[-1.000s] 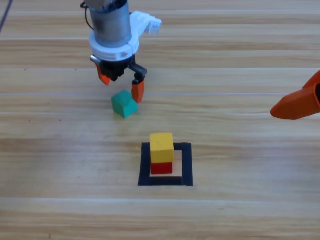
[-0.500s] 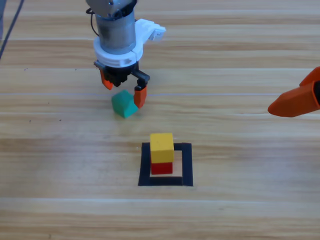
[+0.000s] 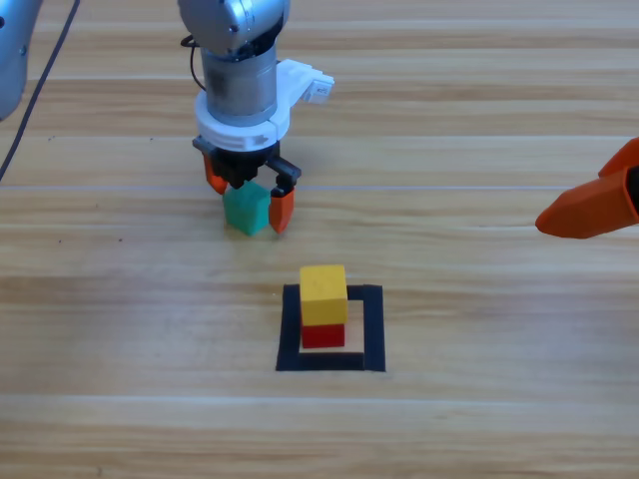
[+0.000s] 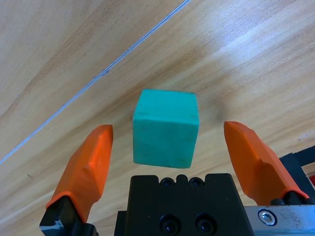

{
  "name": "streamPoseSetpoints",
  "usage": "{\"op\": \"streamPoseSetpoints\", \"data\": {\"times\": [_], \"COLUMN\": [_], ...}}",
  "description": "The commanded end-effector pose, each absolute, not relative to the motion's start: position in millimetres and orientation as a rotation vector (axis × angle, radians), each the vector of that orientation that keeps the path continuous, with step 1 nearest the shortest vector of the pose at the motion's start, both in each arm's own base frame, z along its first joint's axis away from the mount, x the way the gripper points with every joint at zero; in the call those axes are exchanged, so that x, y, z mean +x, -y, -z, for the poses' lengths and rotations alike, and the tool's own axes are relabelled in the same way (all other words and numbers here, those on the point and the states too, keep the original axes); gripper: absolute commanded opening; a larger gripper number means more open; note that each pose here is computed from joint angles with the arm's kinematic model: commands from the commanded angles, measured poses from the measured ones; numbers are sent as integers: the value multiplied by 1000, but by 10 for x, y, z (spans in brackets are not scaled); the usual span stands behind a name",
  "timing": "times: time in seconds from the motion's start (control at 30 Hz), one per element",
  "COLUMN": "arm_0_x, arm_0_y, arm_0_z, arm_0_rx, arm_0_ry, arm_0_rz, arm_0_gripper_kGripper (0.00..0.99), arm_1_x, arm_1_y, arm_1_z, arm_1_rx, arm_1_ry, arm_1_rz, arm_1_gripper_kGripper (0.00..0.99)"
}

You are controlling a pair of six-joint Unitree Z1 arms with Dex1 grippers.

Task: Stack the blocks in the rectangular block: red at the bottom, yellow in the middle, green on top

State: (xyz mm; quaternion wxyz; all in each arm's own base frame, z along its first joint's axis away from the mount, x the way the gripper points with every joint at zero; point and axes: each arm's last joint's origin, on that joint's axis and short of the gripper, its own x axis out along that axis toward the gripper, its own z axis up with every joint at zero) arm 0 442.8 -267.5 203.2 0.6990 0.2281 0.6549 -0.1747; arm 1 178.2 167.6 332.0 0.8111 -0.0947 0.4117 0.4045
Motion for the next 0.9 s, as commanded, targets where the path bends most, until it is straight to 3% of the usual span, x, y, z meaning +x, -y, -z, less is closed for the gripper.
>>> {"op": "streamPoseSetpoints", "data": {"times": [0.03,0.3,0.4,0.53,0.57,0.6,0.77,0.9], "arm_0_x": [4428,4461,4463,4468,4463,4466,4345,4033], "arm_0_y": [2793,2797,2799,2756,2736,2702,2557,2378], "arm_0_z": [-1576,-1425,-1436,-1622,-1707,-1803,-2412,-3203], "arm_0_rx": [558,556,553,517,495,464,270,71], "arm_0_ry": [-1533,-1550,-1546,-1519,-1509,-1498,-1450,-1362], "arm_0_rz": [384,382,381,365,354,339,248,161], "arm_0_gripper_kGripper": [925,736,538,192,94,78,63,48], "arm_1_x": [1837,1836,1838,1837,1837,1837,1837,1838], "arm_1_y": [-1672,-1670,-1671,-1669,-1669,-1669,-1669,-1670], "arm_1_z": [-3172,-3168,-3172,-3168,-3168,-3168,-3168,-3159], "arm_1_rx": [-194,-193,-193,-194,-194,-194,-193,-193], "arm_1_ry": [-924,-926,-925,-926,-926,-926,-926,-929], "arm_1_rz": [-851,-849,-849,-848,-848,-848,-847,-846], "arm_1_gripper_kGripper": [986,986,986,986,986,988,986,986]}}
